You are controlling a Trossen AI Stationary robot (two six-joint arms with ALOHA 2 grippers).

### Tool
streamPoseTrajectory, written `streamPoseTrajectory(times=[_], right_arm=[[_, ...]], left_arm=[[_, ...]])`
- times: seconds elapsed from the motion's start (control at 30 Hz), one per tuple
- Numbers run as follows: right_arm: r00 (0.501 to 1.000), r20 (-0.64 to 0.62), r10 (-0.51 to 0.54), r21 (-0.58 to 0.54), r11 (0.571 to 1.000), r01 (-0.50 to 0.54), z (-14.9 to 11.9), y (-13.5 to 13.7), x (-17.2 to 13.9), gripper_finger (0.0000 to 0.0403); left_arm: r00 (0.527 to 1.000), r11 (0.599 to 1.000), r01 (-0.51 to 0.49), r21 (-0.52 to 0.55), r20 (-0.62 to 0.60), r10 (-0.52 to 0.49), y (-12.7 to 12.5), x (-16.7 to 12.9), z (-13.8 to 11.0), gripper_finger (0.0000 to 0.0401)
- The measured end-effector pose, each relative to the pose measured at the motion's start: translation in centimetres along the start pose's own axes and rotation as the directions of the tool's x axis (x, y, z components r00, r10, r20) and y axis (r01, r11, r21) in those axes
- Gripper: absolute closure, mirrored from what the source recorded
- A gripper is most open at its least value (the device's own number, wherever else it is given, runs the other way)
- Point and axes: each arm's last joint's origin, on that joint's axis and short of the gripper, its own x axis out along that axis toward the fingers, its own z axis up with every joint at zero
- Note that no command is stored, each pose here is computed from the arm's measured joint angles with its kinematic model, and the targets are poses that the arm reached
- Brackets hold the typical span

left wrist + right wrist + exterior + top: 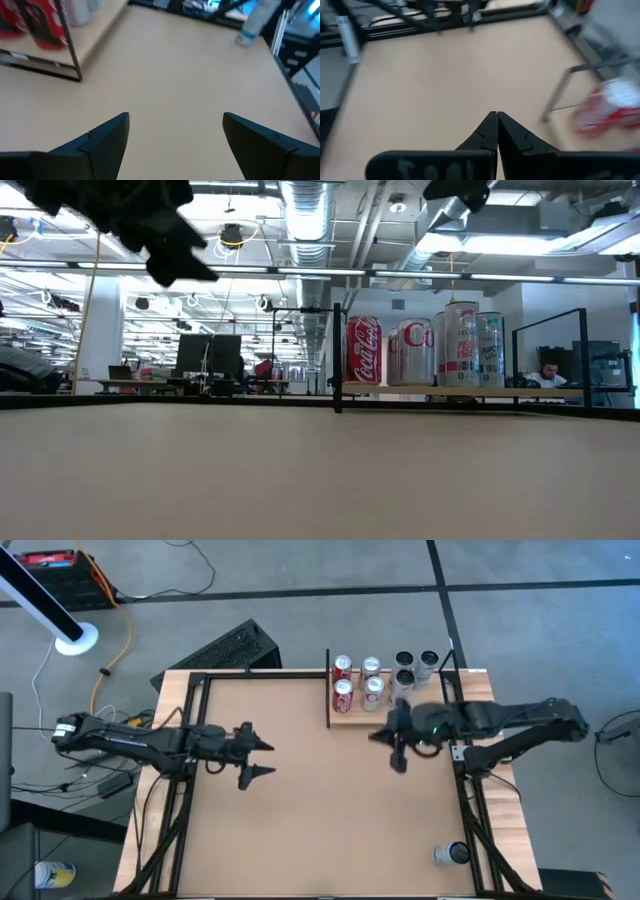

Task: Place canned beverage on shelf
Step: Put the blue white soda can on the shelf aligned with the other blue white soda can

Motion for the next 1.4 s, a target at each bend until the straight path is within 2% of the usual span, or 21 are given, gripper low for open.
streamPoseTrajectory(times=[0.1,0.23,0.37,0.5,0.67,0.77,0.93,1.0,1.17,1.3,1.4], right_arm=[[0.993,-0.081,0.083,0.071,0.994,-0.078,-0.8,2.2,0.8,0.0373],[0.947,-0.256,0.195,0.28,0.953,-0.121,-2.0,5.2,0.2,0.0381],[0.846,-0.474,0.244,0.472,0.881,0.011,-4.3,8.2,-1.1,0.0381],[0.732,-0.611,0.3,0.603,0.775,0.186,-6.1,10.6,-2.6,0.0374],[0.61,-0.697,0.376,0.663,0.662,0.349,-7.8,13.0,-4.3,0.0376],[0.58,-0.717,0.387,0.666,0.625,0.407,-8.5,13.9,-5.4,0.0383],[0.522,-0.793,0.316,0.592,0.605,0.532,-10.1,14.2,-7.4,0.0379],[0.503,-0.818,0.28,0.554,0.62,0.556,-10.6,14.2,-8.1,0.0374],[0.472,-0.856,0.211,0.479,0.664,0.574,-11.3,13.9,-9.1,0.0379],[0.465,-0.852,0.242,0.49,0.681,0.544,-11.1,14.3,-10.0,0.0381],[0.463,-0.844,0.272,0.506,0.689,0.519,-10.7,14.6,-10.4,0.0365]], left_arm=[[0.999,0.999,0.035,-0.007,0.012,-0.035,-0.3,0.9,-2.0,0.0097],[0.991,0.994,0.108,-0.015,0.08,-0.106,-0.7,1.8,-4.2,0.0097],[0.975,0.983,0.182,0.003,0.132,-0.181,-1.5,2.4,-5.7,0.0097],[0.963,0.971,0.24,0.021,0.122,-0.241,-2.2,3.0,-6.7,0.0097],[0.945,0.952,0.306,0.02,0.118,-0.306,-3.3,3.4,-7.2,0.0097],[0.93,0.937,0.348,0.015,0.121,-0.347,-3.9,3.3,-7.4,0.0097],[0.915,0.922,0.388,0.006,0.112,-0.386,-4.8,3.0,-7.6,0.0097],[0.915,0.921,0.39,0.007,0.111,-0.389,-5.0,2.9,-7.7,0.0097],[0.924,0.932,0.362,-0.007,0.135,-0.358,-5.0,2.9,-7.6,0.0097],[0.93,0.938,0.345,-0.027,0.141,-0.338,-4.9,2.9,-7.6,0.0097],[0.934,0.942,0.335,-0.029,0.145,-0.328,-4.9,2.9,-7.6,0.0097]])
